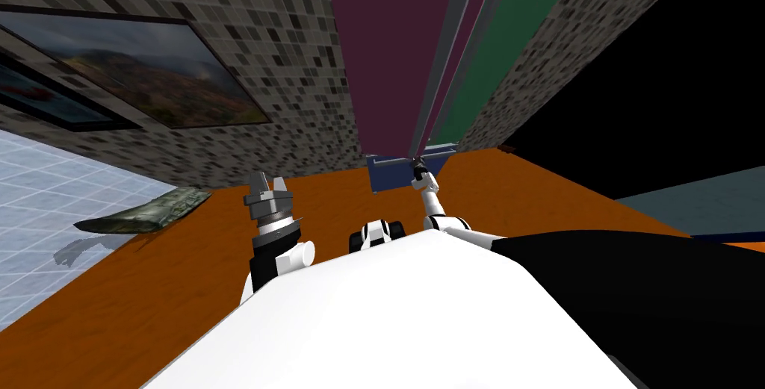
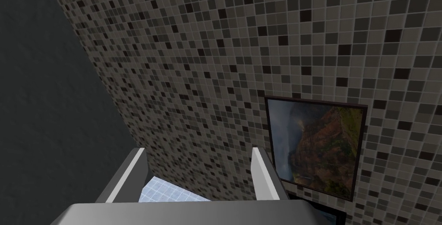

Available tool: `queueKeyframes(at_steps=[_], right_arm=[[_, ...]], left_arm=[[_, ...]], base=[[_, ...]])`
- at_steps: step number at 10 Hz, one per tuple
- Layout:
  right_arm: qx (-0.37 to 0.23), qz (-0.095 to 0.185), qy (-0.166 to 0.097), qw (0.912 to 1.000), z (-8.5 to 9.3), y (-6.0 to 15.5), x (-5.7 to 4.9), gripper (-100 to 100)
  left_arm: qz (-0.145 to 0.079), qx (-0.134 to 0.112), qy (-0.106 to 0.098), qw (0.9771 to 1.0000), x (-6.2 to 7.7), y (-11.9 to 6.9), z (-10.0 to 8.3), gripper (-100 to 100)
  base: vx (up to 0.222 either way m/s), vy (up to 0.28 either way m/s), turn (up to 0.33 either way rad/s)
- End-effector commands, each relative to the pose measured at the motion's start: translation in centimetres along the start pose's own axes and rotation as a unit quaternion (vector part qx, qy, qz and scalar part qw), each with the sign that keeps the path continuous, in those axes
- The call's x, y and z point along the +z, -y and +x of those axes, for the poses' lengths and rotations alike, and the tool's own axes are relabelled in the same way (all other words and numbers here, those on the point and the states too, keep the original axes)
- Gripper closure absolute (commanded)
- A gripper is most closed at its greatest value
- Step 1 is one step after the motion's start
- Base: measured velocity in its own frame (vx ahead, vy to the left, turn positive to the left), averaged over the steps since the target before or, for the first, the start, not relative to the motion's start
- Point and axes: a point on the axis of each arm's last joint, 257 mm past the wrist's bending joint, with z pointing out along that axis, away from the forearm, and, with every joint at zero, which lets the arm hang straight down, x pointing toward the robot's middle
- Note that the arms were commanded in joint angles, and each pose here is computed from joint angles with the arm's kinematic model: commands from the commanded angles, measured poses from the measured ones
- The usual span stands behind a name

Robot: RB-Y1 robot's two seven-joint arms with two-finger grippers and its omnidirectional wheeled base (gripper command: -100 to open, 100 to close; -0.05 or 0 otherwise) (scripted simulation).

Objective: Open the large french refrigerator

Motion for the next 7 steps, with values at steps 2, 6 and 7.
queueKeyframes(at_steps=[2,6,7], right_arm=[[0.005,0.028,-0.02,0.9994,1.7,2.6,-0.5,100],[0.009,0.057,-0.041,0.9975,3.6,5.2,-1.2,100],[0.01,0.066,-0.049,0.9966,4.3,6.1,-1.4,100]], left_arm=[[0.0,0.0,0.0,1.0,0.0,0.0,0.0,0],[0.0,0.0,0.0,1.0,0.0,0.0,0.0,0],[0.0,0.0,0.0,1.0,0.0,0.0,0.0,0]], base=[[0.029,0.311,-0.179],[0.014,0.278,-0.1],[-0.012,0.273,-0.164]])
